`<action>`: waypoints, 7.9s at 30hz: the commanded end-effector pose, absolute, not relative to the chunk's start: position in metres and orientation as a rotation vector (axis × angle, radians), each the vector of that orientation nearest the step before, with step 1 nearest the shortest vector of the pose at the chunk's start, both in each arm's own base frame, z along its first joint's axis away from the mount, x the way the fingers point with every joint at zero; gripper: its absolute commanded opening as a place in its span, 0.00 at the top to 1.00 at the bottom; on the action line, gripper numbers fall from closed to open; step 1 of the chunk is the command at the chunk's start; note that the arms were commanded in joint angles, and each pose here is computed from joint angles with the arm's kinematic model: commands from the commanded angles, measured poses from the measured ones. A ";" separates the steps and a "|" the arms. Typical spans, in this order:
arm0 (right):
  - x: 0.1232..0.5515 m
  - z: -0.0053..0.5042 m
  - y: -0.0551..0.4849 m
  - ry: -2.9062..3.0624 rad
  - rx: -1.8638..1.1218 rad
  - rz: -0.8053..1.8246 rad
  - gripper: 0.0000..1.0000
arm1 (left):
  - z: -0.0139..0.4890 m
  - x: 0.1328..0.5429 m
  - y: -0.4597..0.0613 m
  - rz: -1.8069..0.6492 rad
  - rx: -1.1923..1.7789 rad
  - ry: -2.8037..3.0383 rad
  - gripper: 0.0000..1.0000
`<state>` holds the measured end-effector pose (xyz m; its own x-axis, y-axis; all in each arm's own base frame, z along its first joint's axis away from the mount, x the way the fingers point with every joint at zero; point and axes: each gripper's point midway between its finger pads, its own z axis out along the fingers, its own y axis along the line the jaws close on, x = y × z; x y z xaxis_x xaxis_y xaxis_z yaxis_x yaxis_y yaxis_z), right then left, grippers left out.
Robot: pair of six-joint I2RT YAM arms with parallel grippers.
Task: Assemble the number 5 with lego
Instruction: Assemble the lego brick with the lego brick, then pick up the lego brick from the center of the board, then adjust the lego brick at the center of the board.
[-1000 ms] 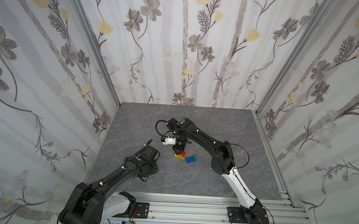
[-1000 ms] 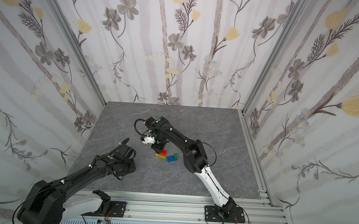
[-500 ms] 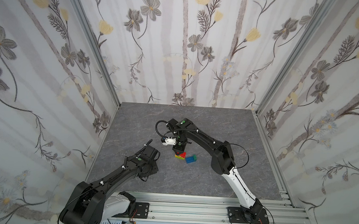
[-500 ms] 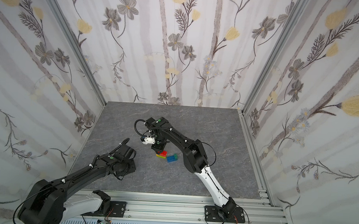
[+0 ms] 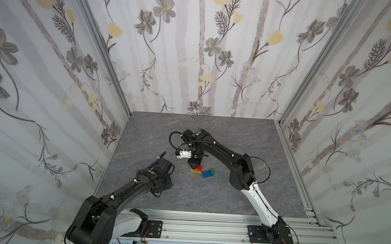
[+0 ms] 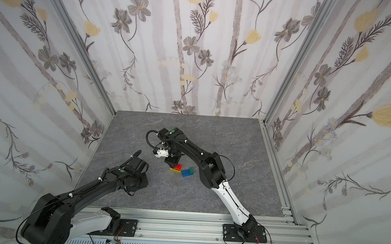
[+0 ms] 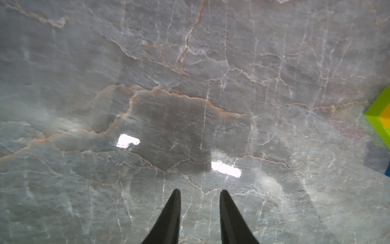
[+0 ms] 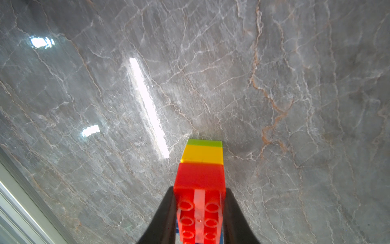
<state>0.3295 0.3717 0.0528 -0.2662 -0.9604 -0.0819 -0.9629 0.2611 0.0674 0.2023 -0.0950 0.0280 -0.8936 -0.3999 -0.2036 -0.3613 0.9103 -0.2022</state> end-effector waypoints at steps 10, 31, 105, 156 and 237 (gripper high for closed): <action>0.329 0.034 0.363 2.524 -1.911 0.086 0.92 | 0.028 0.202 -0.092 -0.223 -0.581 2.827 0.68; 0.330 0.087 0.379 2.485 -1.761 0.221 0.51 | 0.026 0.202 -0.096 -0.259 -0.598 2.816 0.68; 0.345 0.112 0.351 2.578 -1.515 0.135 0.35 | 0.037 0.217 -0.109 -0.337 -0.572 2.787 0.63; 0.316 0.026 0.337 2.618 -1.482 0.193 0.42 | 0.083 0.222 -0.159 -0.673 -0.362 2.716 0.43; 0.313 0.116 0.192 2.658 -0.901 0.023 0.85 | 0.017 0.253 -0.302 -0.659 0.167 2.960 0.58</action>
